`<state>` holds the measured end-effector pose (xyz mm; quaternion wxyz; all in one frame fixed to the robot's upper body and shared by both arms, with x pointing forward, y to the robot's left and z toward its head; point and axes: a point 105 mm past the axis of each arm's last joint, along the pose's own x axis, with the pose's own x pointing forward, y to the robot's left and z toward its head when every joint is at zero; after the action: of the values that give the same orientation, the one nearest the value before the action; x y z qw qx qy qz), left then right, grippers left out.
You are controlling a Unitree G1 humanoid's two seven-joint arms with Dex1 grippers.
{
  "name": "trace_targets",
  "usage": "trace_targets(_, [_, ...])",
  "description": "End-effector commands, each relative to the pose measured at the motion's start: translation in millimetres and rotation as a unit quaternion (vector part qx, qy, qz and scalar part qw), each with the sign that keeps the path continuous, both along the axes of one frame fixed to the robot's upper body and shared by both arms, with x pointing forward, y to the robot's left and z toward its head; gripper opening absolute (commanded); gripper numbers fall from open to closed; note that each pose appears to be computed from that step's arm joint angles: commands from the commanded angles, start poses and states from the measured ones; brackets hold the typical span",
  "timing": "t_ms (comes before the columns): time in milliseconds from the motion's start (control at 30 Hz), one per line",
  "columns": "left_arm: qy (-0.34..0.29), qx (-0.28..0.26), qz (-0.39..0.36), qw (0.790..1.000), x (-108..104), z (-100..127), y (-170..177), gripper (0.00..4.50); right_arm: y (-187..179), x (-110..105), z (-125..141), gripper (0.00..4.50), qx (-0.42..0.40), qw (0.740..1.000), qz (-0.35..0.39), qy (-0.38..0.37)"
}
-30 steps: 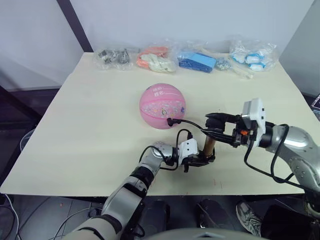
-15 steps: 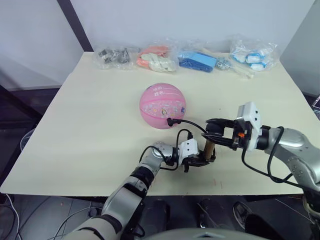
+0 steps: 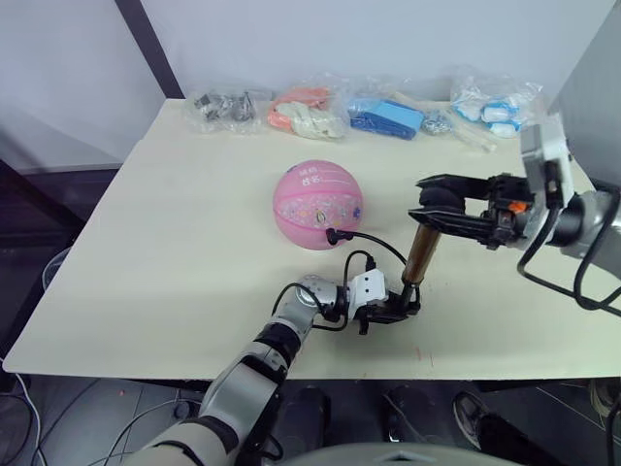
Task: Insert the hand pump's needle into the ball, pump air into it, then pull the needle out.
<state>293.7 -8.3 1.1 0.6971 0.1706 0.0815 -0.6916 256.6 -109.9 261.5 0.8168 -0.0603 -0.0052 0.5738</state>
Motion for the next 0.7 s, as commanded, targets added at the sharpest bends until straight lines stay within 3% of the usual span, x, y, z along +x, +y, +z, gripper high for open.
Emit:
trace_targets(33, [0.047, 0.062, 0.006, 0.997, -15, -36, 13, 1.11, -4, -6, 21, 1.93, 0.022, 0.999, 0.002, -0.029])
trace_targets(700, [0.045, 0.064, 0.015, 0.997, -12, -35, 21, 1.11, 25, 0, -103, 1.93, -0.018, 0.998, 0.006, 0.053])
